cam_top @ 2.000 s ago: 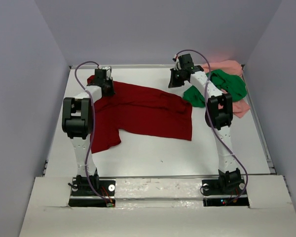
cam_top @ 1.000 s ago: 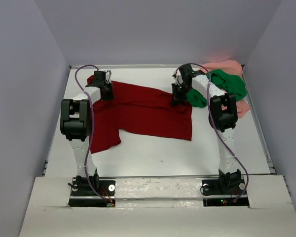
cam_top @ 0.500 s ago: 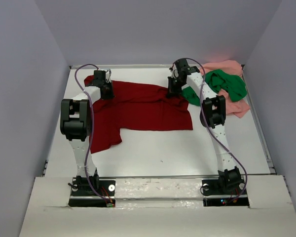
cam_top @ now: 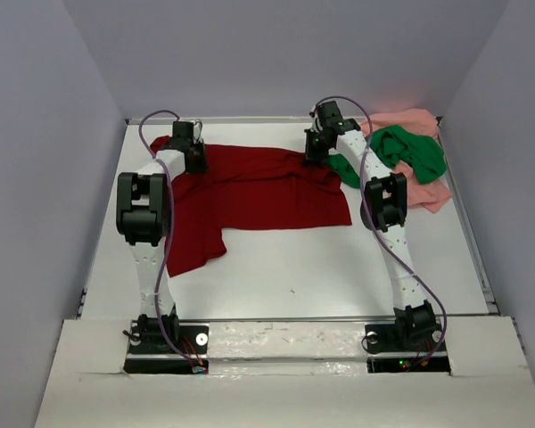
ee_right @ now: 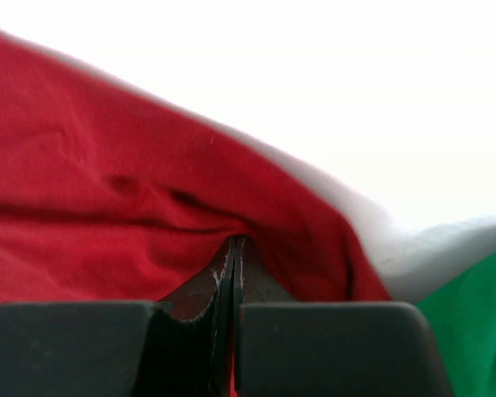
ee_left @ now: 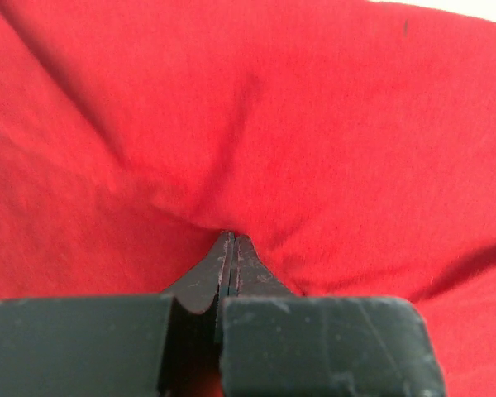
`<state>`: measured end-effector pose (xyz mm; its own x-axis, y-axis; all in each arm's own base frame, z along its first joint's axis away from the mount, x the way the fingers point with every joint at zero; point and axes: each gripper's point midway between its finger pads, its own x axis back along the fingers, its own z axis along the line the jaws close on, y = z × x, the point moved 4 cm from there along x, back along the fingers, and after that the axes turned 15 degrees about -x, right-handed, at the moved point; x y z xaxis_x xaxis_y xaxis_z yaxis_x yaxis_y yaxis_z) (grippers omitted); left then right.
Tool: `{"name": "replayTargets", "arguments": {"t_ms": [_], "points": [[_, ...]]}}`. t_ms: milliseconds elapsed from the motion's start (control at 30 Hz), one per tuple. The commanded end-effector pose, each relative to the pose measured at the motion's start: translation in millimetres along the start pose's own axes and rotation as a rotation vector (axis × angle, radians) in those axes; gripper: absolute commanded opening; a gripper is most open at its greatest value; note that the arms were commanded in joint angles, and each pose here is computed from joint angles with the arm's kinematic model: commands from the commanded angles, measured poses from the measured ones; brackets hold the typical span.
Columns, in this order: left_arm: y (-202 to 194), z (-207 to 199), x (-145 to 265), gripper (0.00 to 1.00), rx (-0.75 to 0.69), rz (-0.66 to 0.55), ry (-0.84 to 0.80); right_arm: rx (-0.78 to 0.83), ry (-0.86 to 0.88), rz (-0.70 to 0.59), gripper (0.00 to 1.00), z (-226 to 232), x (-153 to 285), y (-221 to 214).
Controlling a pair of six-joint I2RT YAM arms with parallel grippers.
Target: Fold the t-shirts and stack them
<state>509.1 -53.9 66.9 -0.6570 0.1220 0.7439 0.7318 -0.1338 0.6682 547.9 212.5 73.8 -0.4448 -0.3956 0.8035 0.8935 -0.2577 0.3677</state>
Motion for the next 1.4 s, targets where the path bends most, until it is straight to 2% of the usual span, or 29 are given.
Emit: {"name": "replayTargets", "arguments": {"t_ms": [0, 167, 367, 767, 867, 900, 1033, 1200, 1367], "points": [[36, 5, 3, 0.00, 0.002, -0.076, 0.043, 0.042, 0.057, -0.212, 0.00, 30, 24, 47], [44, 10, -9, 0.00, 0.014, -0.067, 0.065, 0.039, 0.078, -0.271, 0.00, 38, 34, 58], [23, 7, -31, 0.00, 0.055, 0.084, 0.037, 0.033, 0.100, -0.290, 0.00, 46, 46, 63], [38, 37, 12, 0.00, 0.028, 0.068, 0.089, 0.044, 0.084, -0.242, 0.00, 39, 45, 50], [33, 40, 4, 0.00, 0.020, 0.106, 0.094, 0.042, 0.086, -0.230, 0.00, 37, 37, 49], [20, 43, -11, 0.00, 0.031, 0.153, 0.096, 0.035, 0.081, -0.219, 0.00, 36, 34, 47], [13, 44, -39, 0.00, 0.058, 0.196, 0.060, -0.007, 0.091, -0.171, 0.00, 31, 14, 38], [39, 50, -54, 0.00, 0.071, 0.093, 0.086, -0.001, 0.085, -0.182, 0.00, 28, 8, 40], [65, 56, -62, 0.00, 0.071, -0.014, 0.112, 0.011, 0.107, -0.232, 0.00, 39, 27, 51]]}}
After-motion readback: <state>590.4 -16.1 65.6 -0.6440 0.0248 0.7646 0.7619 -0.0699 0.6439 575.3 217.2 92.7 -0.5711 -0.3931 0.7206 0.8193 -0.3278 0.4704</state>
